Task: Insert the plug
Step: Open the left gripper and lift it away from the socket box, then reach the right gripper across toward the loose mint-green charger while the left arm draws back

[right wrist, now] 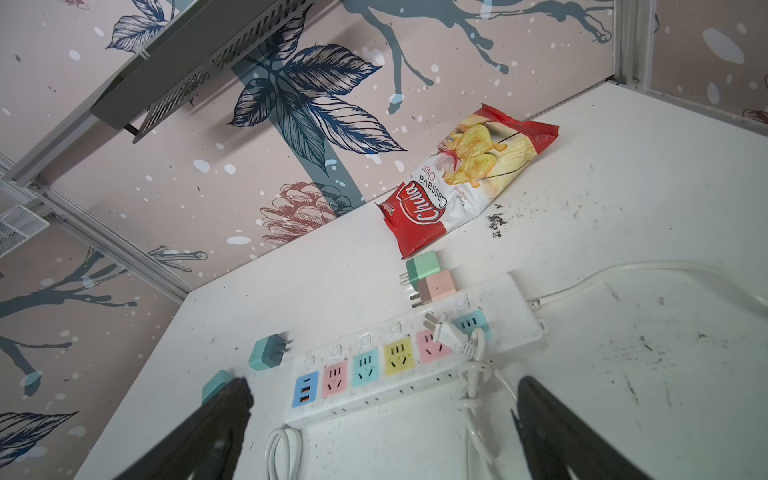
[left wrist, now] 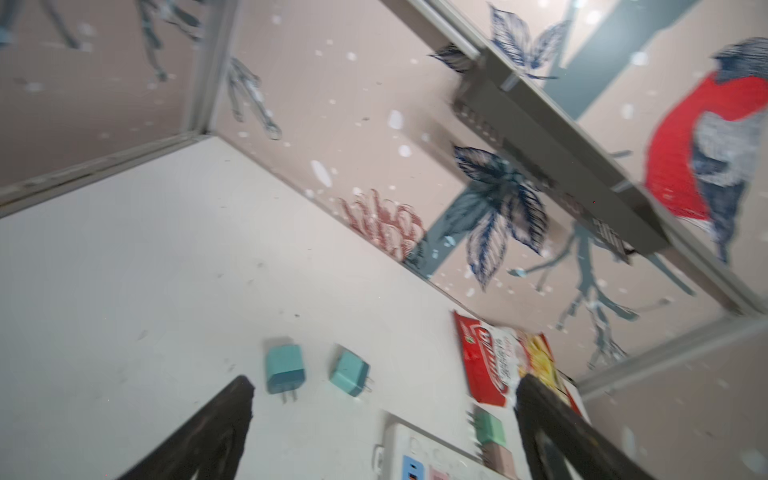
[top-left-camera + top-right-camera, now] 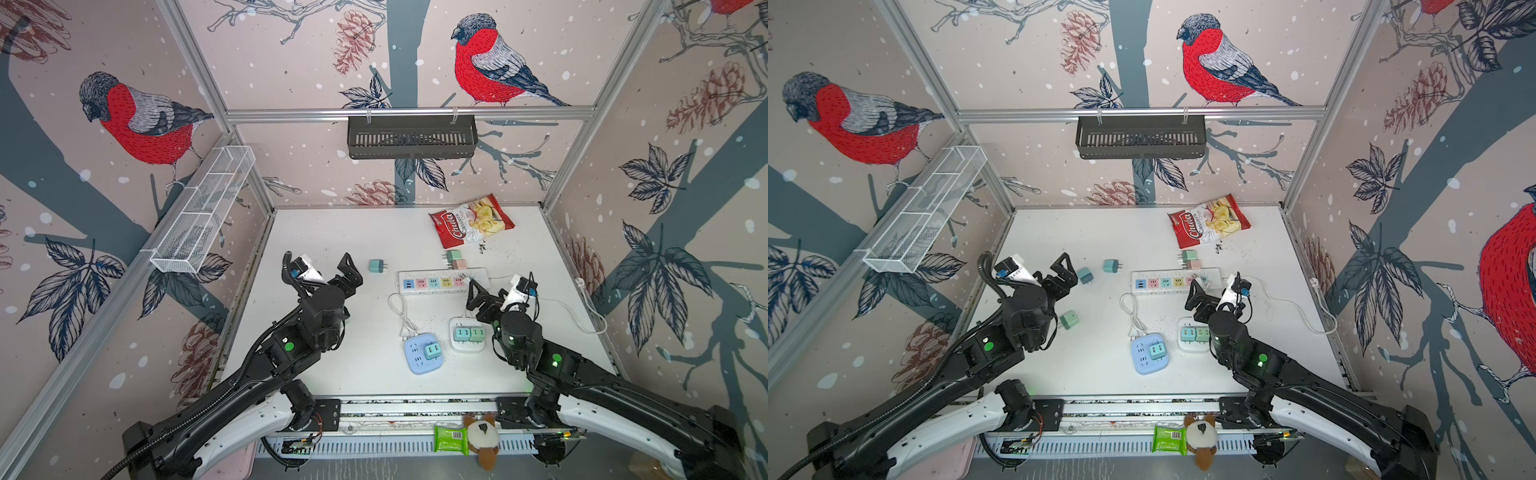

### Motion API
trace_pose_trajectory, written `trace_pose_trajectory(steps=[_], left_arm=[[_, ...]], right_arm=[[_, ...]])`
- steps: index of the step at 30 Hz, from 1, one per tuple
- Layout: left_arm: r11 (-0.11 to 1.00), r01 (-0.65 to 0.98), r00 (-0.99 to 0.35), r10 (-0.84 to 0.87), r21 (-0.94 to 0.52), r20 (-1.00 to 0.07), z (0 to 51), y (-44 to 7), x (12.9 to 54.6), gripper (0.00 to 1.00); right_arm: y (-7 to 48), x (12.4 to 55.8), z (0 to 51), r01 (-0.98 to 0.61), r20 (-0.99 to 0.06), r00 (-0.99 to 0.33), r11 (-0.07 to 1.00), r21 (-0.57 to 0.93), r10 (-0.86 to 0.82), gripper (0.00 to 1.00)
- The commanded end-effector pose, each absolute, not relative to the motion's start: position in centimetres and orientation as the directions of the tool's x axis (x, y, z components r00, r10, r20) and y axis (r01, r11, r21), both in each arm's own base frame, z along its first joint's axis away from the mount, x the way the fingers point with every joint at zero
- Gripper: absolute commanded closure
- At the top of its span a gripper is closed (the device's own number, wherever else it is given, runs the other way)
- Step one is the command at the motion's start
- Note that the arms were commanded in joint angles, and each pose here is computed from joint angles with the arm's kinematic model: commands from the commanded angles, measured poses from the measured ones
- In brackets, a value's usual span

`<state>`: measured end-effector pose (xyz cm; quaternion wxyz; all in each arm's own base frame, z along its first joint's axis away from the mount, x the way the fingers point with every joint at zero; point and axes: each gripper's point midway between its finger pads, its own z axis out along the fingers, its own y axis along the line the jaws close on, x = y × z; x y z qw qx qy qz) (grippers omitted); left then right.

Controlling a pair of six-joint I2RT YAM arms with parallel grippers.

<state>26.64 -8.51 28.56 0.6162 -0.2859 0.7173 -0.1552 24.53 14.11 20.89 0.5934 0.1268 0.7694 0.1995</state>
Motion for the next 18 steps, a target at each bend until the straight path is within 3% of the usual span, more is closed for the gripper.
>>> trace_pose_trajectory(steps=[1, 5, 13, 18], left_arm=[[0.707, -0.384, 0.075, -0.617, -0.593, -0.784, 27.9, -4.2, 25.2, 0.03], [0.777, -0.279, 0.051, -0.575, -0.564, -0.817, 29.5, -4.4, 25.3, 0.03], [0.644, -0.318, 0.082, -0.712, -0.696, -0.697, 24.8, -0.8, 24.7, 0.03], [0.625, -0.413, 0.017, -0.722, -0.662, -0.692, 22.6, 0.5, 26.1, 0.03]], right_arm=[[15.3, 24.3, 18.8, -0.091, -0.875, -0.34, 0.915, 0.394, 0.344, 0.0], [16.9, 24.4, 18.7, -0.115, -0.848, -0.395, 0.897, 0.427, 0.353, 0.0], [23.5, 23.4, 19.4, -0.158, -0.821, -0.48, 0.89, 0.428, 0.309, 0.18], [29.5, 22.3, 19.6, -0.14, -0.824, -0.526, 0.934, 0.33, 0.212, 0.19]])
